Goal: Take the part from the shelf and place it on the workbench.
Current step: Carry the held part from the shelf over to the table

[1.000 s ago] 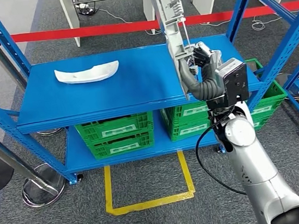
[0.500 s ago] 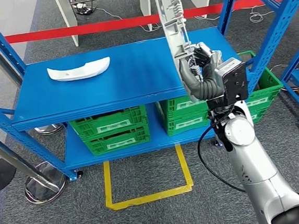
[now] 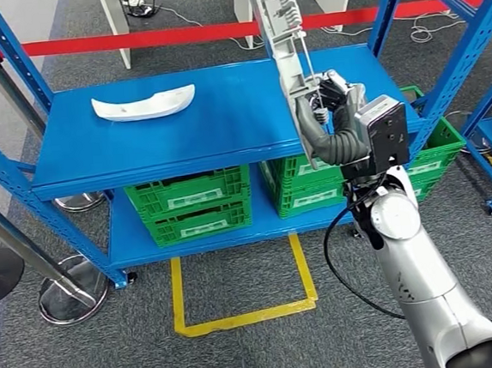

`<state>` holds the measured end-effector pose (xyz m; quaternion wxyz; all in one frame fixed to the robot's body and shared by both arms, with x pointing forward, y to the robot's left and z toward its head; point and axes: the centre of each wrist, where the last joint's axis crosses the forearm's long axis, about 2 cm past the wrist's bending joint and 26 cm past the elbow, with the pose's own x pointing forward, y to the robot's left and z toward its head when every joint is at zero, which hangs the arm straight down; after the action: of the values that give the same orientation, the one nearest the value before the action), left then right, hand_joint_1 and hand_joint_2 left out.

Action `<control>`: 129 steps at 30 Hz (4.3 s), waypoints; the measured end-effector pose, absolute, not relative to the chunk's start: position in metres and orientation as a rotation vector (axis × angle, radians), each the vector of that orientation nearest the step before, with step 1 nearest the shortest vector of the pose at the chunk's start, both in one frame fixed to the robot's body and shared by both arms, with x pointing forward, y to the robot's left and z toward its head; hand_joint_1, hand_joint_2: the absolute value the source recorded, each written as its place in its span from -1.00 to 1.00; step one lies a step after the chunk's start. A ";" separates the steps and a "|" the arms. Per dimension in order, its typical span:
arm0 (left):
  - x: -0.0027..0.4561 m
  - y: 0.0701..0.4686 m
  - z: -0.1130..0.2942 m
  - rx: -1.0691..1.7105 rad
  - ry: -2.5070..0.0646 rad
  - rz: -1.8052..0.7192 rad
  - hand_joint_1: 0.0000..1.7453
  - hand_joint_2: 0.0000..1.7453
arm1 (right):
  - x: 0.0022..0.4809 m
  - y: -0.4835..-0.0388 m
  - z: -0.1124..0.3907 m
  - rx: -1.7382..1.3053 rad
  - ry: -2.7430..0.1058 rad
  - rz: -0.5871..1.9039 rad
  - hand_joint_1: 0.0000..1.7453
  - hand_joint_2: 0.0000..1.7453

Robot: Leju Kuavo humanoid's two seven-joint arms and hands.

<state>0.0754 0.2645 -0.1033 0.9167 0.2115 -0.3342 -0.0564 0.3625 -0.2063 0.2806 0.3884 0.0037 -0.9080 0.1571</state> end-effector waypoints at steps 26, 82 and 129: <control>0.076 0.269 -0.103 0.445 -0.686 -0.117 -1.00 1.00 | 0.364 -0.209 0.279 0.003 -2.301 0.390 1.00 1.00; 0.077 0.271 -0.103 0.456 -0.677 -0.109 -1.00 1.00 | 0.371 -0.219 0.268 -0.060 -2.262 0.334 1.00 1.00; 0.077 0.273 -0.103 0.470 -0.696 -0.114 -1.00 1.00 | 0.369 -0.223 0.264 -0.122 -2.282 0.302 1.00 1.00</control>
<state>0.0771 0.2728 -0.1032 0.9115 0.2281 -0.3376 -0.0555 0.3695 -0.2233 0.2635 0.4064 -0.0483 -0.9046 0.1196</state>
